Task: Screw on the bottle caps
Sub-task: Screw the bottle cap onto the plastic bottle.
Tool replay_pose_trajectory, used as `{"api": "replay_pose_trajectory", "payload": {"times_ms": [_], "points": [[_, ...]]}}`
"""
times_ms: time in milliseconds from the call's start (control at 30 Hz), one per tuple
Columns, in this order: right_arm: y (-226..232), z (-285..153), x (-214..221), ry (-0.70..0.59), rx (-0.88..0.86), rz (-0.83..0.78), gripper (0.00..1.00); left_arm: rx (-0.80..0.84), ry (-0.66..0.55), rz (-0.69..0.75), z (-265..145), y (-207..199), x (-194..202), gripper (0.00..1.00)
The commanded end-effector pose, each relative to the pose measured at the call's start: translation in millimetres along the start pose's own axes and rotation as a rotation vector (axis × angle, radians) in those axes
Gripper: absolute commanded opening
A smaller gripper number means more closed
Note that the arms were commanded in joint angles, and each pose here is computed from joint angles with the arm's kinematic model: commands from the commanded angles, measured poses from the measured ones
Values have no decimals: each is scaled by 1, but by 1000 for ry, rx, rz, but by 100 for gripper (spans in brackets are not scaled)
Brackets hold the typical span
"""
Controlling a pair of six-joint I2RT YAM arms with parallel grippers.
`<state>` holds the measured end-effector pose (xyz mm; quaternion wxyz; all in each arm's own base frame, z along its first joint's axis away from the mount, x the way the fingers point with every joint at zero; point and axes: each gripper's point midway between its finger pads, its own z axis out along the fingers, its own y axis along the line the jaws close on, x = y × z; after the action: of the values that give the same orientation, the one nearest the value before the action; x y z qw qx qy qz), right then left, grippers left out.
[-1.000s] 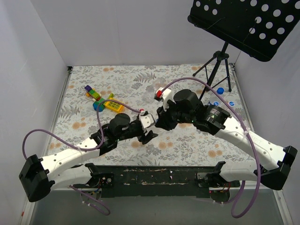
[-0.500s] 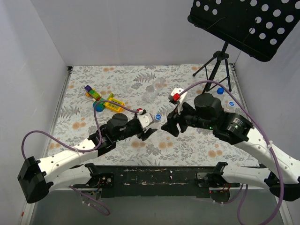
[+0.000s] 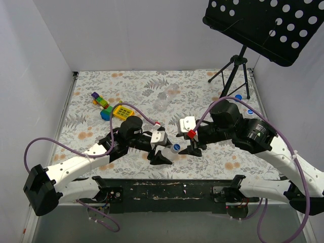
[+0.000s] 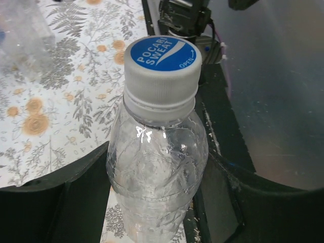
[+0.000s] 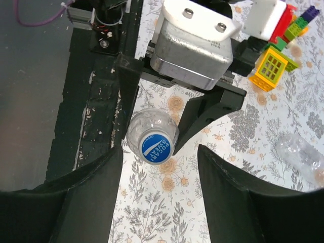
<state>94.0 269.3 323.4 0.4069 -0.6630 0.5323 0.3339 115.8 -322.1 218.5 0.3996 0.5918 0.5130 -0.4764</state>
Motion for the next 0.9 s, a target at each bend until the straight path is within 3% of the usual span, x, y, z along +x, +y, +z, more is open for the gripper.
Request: {"api": "replay_pose_trajectory", "payload": {"times_ms": [0,400,467,600,733,867], "points": [[12,-4,-20,-51,-109,-122,66,109,-38,27,-2,-17,-17,0],[19,13,-4,18,-213,-80,55,115,-45,37,-4,-19,-20,0],[18,17,0,30,-217,-64,49,109,-43,40,-4,-19,-19,0],[16,21,4,50,-214,-14,27,60,-36,50,-5,-11,-19,0],[3,27,6,83,-122,129,11,-144,-16,65,-11,22,-17,0],[-24,35,14,121,100,439,1,-475,17,86,-32,71,-16,0]]}}
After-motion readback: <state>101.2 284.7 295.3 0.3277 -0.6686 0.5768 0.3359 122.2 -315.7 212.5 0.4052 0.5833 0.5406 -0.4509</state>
